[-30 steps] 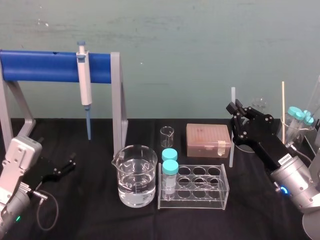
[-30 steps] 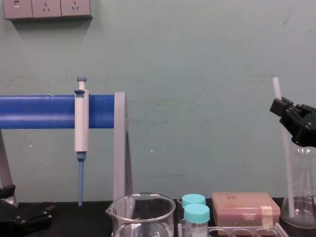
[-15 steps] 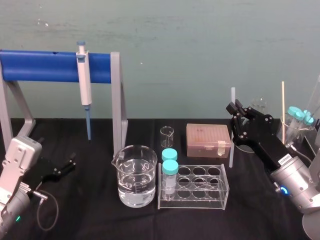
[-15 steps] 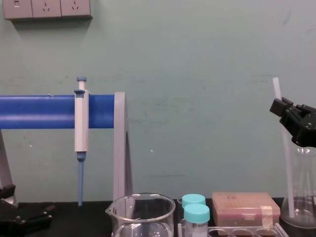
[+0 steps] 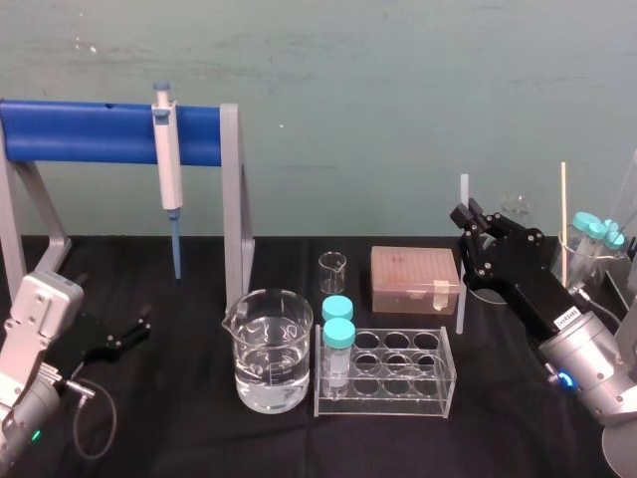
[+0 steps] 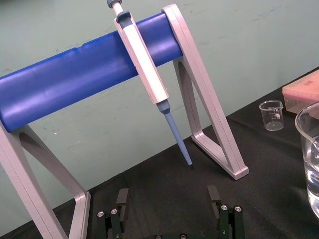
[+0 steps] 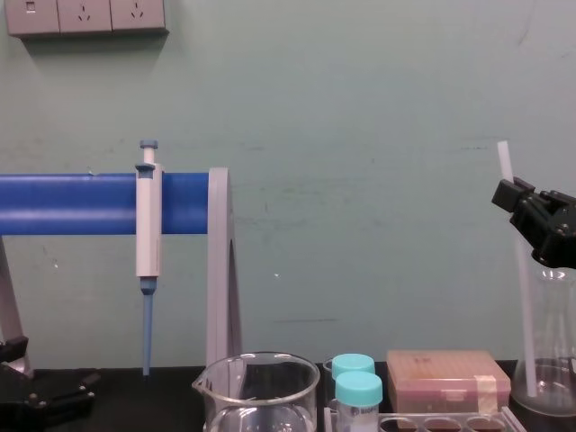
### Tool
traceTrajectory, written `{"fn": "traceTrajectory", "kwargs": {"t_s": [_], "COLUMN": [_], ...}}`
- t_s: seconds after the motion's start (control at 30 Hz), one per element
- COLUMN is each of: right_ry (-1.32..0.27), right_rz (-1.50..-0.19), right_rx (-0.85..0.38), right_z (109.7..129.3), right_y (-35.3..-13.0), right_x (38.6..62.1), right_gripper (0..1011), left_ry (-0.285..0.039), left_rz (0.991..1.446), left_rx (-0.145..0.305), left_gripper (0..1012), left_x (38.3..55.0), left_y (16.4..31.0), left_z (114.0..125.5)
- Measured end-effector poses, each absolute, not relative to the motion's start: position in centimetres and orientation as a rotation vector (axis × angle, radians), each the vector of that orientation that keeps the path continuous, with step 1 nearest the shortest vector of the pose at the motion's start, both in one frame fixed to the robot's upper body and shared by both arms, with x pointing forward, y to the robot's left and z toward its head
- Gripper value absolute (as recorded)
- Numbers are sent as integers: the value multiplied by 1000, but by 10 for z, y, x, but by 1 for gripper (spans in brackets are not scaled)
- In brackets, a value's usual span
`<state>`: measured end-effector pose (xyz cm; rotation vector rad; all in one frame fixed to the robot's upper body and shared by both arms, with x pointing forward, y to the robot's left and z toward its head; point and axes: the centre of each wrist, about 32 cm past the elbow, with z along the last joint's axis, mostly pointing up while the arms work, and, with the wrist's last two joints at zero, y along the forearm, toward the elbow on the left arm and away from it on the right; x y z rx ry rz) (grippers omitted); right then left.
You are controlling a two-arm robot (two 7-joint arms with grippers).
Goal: Pick up the stirring rod with one hand, then place it down.
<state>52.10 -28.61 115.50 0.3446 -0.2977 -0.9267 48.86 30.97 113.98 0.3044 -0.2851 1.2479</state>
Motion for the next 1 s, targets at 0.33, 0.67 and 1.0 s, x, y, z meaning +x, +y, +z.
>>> {"fn": "traceTrajectory", "kwargs": {"t_s": [0.33,0.67,1.0], "right_ry": [-298,-298,-298], "right_rz": [-926,-926,-926], "right_rx": [345,345,345], "right_z": [1155,1155,1155], "right_y": [-286,-286,-286], "right_x": [521,521,521], "right_gripper": [66,66,66], "left_ry": [-285,-285,-285], "left_rz": [1248,1248,1248], "left_rx": [304,304,304], "left_gripper": [1000,1000,1000], "left_x": [489,489,489], "left_y": [310,310,310], "left_z": [1140,1140,1140]}}
